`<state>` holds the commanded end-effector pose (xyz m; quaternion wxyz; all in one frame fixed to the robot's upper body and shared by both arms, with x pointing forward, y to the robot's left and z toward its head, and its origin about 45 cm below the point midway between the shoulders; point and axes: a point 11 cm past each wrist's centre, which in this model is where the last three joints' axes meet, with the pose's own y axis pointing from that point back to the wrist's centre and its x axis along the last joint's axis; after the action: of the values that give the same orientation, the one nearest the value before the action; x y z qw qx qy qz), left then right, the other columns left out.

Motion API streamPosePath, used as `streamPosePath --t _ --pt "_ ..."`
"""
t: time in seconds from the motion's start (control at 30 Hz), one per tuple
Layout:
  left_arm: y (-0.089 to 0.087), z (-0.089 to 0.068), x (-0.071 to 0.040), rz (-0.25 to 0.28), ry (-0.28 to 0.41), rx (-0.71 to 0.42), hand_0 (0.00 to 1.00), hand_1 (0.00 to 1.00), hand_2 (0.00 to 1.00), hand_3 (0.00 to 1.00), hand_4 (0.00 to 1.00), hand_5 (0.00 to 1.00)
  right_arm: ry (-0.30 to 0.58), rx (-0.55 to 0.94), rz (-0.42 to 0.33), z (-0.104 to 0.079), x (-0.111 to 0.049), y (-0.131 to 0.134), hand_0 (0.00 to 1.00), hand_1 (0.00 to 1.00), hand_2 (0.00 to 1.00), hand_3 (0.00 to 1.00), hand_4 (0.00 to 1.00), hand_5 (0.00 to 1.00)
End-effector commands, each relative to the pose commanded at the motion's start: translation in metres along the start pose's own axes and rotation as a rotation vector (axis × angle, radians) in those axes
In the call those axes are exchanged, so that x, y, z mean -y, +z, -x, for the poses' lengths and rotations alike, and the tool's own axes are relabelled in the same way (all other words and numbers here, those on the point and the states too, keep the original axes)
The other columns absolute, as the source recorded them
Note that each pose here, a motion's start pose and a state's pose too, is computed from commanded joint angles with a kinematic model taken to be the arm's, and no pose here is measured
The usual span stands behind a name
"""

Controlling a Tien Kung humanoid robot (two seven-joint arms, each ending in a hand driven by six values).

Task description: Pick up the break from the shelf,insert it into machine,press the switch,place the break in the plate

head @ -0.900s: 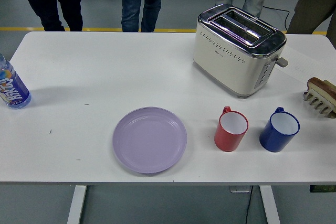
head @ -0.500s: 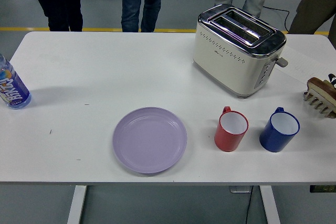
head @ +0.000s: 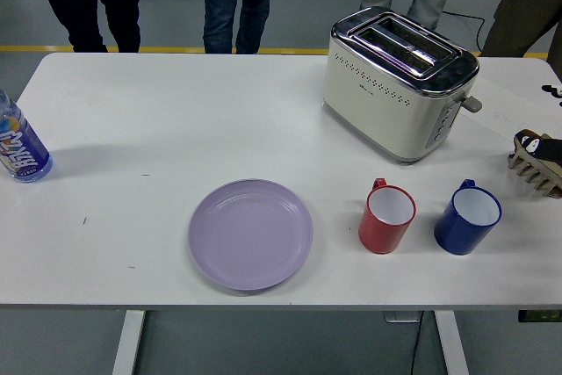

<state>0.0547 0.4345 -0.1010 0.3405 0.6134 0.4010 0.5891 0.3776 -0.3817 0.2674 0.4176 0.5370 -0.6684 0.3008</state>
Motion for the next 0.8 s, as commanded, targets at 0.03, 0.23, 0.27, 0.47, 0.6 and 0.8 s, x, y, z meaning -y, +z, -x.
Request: streamPosePath --t 0.03,0.23,0.27,0.47,0.6,0.8 --pt "0.000 0.000 0.000 0.000 0.000 0.000 0.628 0.491 0.479 0.539 0.329 0.818 -0.003 -0.006 0.005 0.001 0.000 0.000 0.864 0.794 0.828 0.831 0.800 0.152" --pt "0.001 -0.001 0.000 0.002 0.001 -0.002 0.628 0.489 0.479 0.538 0.330 0.818 -0.032 -0.067 0.044 0.007 0.002 0.000 0.855 0.784 0.819 0.827 0.798 0.159" --pt "0.001 -0.001 0.000 0.002 0.001 -0.003 0.628 0.489 0.479 0.538 0.330 0.818 -0.033 -0.072 0.047 0.008 0.002 0.000 0.855 0.784 0.819 0.827 0.798 0.159" --pt "0.002 0.000 0.000 0.003 0.000 -0.004 0.628 0.490 0.478 0.539 0.328 0.816 -0.046 -0.102 0.067 0.013 0.007 0.000 0.853 0.781 0.815 0.828 0.792 0.171" --pt "0.002 0.000 0.000 0.004 0.000 -0.005 0.628 0.490 0.477 0.539 0.327 0.813 -0.050 -0.113 0.088 0.017 0.009 0.003 0.848 0.773 0.806 0.816 0.777 0.181" --pt "0.003 0.000 -0.001 0.006 0.000 -0.004 0.628 0.489 0.476 0.539 0.329 0.816 -0.051 -0.137 0.115 0.019 0.013 0.008 0.838 0.763 0.789 0.803 0.776 0.172"
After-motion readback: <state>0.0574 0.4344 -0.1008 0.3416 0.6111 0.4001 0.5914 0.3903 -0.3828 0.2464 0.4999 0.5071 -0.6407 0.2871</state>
